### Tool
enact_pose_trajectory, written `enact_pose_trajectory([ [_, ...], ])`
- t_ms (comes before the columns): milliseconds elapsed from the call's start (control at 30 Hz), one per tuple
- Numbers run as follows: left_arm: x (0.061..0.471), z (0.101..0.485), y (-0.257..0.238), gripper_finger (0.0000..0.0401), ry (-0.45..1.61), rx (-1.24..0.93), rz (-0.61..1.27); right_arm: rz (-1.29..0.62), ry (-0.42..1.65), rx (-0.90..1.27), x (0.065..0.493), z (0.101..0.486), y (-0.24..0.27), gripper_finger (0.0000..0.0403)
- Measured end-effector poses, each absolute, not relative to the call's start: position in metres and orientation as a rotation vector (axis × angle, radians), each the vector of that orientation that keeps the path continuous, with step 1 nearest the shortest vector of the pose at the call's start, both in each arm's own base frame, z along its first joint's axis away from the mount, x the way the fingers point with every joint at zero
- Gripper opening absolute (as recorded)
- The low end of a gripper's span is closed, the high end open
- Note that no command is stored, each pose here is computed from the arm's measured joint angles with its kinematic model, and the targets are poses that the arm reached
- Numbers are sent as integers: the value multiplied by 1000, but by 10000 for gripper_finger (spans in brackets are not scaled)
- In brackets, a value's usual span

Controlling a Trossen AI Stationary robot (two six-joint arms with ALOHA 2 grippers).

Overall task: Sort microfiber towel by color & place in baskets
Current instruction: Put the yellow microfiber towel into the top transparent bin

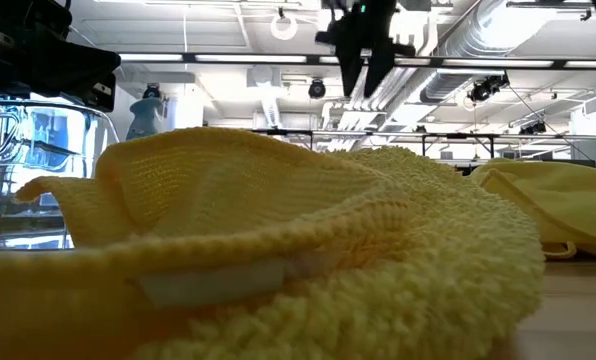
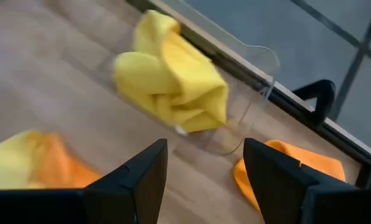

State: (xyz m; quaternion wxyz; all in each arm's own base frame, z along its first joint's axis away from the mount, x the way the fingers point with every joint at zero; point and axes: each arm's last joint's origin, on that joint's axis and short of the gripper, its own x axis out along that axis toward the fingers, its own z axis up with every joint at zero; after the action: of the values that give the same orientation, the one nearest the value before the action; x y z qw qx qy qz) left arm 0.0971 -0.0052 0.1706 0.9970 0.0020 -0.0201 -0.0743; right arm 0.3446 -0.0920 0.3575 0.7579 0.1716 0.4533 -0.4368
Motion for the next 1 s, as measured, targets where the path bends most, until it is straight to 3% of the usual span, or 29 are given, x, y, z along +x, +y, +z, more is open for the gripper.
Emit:
enact_pose_trajectory([
  [100,97,171,-5,1,-41,4,-148,-889,966,342,343,358,-65,206],
  [233,97,172,-5,1,-50,4,-137,-806,894,391,336,330,-29,206],
  [500,97,177,-5,1,-87,-5,-135,-590,680,465,286,306,26,206],
  [733,97,205,-2,1,-5,-1,-31,-483,513,546,231,278,37,206],
  [1000,125,241,1,1,232,-23,99,-390,520,556,191,254,32,206],
])
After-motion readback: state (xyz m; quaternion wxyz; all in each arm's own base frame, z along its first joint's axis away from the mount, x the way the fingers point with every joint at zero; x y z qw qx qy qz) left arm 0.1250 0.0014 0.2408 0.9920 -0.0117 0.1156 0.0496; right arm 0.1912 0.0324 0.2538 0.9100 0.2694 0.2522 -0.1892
